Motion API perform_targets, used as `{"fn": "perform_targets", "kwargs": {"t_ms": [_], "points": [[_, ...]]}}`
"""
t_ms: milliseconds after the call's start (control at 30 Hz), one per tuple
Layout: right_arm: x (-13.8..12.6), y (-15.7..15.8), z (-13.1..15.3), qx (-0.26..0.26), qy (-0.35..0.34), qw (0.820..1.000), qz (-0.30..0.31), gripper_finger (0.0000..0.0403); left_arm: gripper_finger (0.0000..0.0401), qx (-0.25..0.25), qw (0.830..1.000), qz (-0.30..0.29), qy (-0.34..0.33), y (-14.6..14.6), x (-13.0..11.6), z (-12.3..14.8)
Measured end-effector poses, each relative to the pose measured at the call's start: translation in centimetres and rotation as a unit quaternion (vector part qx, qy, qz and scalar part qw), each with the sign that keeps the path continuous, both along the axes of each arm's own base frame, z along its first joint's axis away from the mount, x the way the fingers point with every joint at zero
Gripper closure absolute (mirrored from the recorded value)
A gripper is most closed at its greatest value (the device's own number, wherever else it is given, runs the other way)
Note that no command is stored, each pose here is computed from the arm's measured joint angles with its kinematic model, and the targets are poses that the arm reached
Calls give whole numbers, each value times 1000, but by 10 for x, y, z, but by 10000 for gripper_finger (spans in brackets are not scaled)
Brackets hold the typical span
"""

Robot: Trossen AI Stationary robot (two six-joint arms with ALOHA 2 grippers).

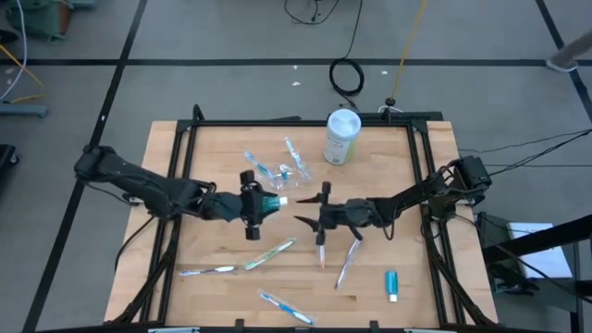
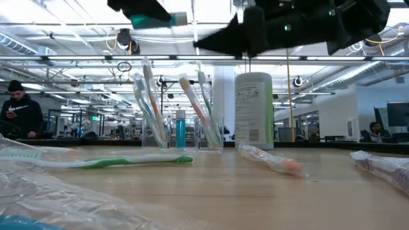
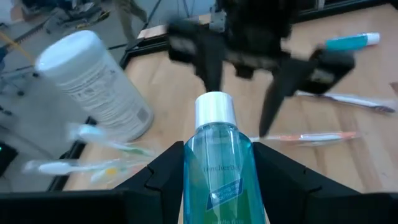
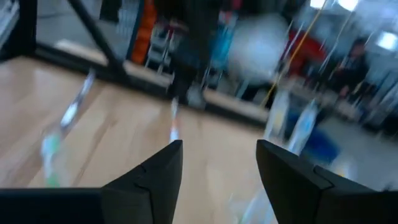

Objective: Pick & Place toothbrushing station
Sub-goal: Put the blue mouthwash into the transparent organizer

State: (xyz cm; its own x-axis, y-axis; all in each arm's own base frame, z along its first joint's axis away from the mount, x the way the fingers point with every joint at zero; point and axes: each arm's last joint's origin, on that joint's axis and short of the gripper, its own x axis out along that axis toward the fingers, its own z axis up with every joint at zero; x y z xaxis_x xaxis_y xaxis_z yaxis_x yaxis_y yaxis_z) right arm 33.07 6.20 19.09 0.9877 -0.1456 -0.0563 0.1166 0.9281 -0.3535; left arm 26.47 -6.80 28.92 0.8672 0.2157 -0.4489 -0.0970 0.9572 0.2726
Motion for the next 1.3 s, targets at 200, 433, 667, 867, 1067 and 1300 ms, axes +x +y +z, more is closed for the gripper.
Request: {"fn": "perform_targets", "kwargs": {"t_ms": [200,433,667,867,1067,1300], "points": [[0,1,12,-71,-51,996,19,206,231,-12,997,-48,-52,6,4,-20],[-1,7,20,-94,-99,986,99,216,231,-48,987,-125,-91,2,7,-13],[-4,12,32,-101,-172,960,199,216,231,-48,975,-184,-119,-4,8,-7],[-7,14,39,-115,-210,948,212,219,231,-61,957,-237,-156,-8,9,1],[-9,15,46,-122,-247,927,254,219,231,-40,947,-252,-193,-8,10,8],[4,18,67,-121,-258,925,252,220,231,-37,938,-271,-216,-9,11,11]]}}
